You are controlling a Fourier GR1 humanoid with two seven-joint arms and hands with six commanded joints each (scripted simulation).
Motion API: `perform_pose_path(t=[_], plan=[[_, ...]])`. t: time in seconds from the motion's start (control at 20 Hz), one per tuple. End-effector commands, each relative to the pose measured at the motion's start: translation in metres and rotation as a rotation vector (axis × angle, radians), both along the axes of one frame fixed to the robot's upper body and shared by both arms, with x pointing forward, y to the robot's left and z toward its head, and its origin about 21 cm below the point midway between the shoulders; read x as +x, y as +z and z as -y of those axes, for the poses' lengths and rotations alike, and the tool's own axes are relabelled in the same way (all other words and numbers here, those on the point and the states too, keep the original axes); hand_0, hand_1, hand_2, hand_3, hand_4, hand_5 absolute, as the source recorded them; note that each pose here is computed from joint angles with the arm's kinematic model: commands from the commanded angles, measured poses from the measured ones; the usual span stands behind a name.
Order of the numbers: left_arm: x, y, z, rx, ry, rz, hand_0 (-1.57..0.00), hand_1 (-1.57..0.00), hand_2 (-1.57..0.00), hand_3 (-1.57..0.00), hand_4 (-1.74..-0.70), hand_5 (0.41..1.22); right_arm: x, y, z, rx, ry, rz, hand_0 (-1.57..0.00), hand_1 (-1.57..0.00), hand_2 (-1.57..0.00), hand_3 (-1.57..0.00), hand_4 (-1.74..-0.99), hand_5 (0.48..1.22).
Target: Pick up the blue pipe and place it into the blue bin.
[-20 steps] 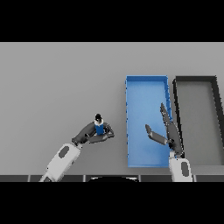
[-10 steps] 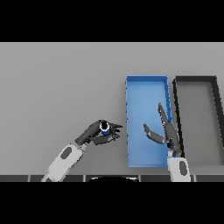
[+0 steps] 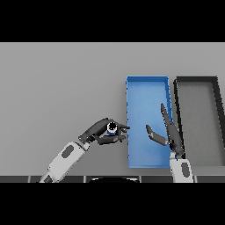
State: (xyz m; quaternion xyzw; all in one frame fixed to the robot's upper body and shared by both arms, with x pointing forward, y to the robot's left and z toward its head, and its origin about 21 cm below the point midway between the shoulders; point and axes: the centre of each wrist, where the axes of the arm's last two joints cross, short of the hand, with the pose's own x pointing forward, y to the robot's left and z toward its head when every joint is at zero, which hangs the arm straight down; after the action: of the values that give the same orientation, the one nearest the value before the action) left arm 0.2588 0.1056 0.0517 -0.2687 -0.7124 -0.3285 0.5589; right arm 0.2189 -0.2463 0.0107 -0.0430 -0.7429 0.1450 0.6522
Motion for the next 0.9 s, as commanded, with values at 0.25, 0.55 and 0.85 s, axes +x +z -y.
perform_pose_path(t=[0.25,0.55,0.85], plan=[[-0.001,-0.005,-0.002,0.016,0.002,-0.025,-1.57,-1.57,-1.57,-1.44,-1.73,1.219,-0.008,-0.004,0.002,0.019,-0.04,-0.012,0.0,0.0,0.0,0.0,-1.186,0.629],[-0.001,-0.001,-0.003,0.01,-0.015,-0.007,-1.57,-1.57,-1.57,-1.44,-1.73,1.221,-0.014,0.006,0.004,0.076,0.015,0.062,0.0,0.0,0.0,0.0,-1.195,0.61],[0.001,0.003,-0.004,0.026,-0.016,-0.001,-1.57,-1.57,-1.57,-1.44,-1.73,1.221,0.001,0.075,0.008,0.126,0.336,0.05,0.0,0.0,0.0,0.0,-1.25,0.532]])
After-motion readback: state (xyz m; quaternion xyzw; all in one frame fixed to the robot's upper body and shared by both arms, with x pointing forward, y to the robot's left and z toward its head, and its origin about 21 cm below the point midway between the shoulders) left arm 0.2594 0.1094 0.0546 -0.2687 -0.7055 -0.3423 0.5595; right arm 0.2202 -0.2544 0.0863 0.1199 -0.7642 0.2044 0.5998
